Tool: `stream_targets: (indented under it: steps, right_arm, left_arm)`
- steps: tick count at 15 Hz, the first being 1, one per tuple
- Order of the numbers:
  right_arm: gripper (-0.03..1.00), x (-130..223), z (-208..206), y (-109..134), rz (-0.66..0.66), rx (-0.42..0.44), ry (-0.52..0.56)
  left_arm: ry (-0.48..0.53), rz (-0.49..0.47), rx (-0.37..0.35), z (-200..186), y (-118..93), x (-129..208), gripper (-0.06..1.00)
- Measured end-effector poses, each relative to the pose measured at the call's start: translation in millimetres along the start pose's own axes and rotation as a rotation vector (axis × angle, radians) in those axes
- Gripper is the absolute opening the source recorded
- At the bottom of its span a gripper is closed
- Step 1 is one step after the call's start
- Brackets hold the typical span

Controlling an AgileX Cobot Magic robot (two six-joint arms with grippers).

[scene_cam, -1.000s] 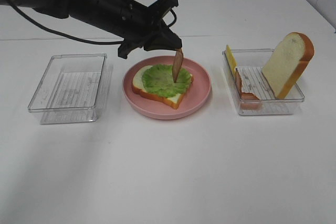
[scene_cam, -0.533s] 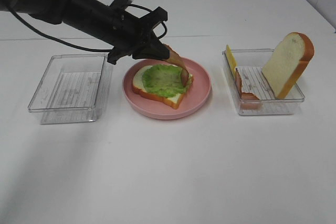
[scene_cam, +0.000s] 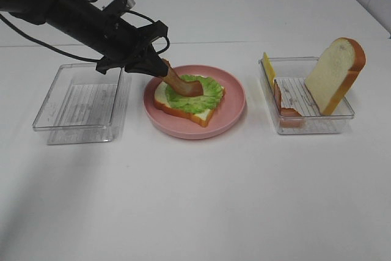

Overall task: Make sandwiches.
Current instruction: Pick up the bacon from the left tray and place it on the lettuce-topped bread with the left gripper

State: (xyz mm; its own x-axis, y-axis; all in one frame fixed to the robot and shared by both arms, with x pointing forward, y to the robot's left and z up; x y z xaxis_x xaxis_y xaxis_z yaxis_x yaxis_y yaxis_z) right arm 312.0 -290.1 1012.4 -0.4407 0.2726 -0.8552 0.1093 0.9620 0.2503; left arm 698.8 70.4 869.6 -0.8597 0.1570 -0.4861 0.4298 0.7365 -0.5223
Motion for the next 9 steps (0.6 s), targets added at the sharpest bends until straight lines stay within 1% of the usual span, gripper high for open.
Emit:
stream_targets:
  steps: [3,4,5,6,7,8,9]
  right_arm:
    - [0.75,0.0,0.0,0.0,0.000,0.000,0.000]
    - [0.75,0.0,0.0,0.0,0.000,0.000,0.000]
    - [0.75,0.0,0.0,0.0,0.000,0.000,0.000]
    - [0.75,0.0,0.0,0.0,0.000,0.000,0.000]
    - [0.75,0.0,0.0,0.0,0.000,0.000,0.000]
    - [0.75,0.0,0.0,0.0,0.000,0.000,0.000]
    - [0.75,0.0,0.0,0.0,0.000,0.000,0.000]
  left_arm:
    - [0.001,0.002,-0.002,0.0,0.4,0.1,0.01]
    - [0.001,0.002,-0.002,0.0,0.4,0.1,0.04]
    - [0.001,0.003,-0.003,0.0,0.5,0.2,0.10]
    - [0.001,0.003,-0.003,0.0,0.5,0.2,0.30]
    - [0.001,0.003,-0.003,0.0,0.5,0.2,0.47]
    - [0.001,0.003,-0.003,0.0,0.5,0.2,0.60]
    - [0.001,0.011,-0.007,-1.4,0.2,-0.2,0.69]
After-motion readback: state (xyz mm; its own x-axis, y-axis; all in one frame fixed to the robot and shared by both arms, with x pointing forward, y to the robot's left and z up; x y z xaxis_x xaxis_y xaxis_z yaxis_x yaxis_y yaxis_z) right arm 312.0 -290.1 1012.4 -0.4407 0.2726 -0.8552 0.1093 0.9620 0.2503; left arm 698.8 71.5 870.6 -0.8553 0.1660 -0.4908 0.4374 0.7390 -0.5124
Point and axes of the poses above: a point on each arm's last joint axis where the gripper is mounted, z pointing out along that axis toward the gripper, y along the wrist's bending axis when the last joint is at zero, x = y × z, the point moved 9 cm from there along z, pointing out along that axis toward the gripper, and after that the axes turned 15 degrees about z, right-handed, at the moved point
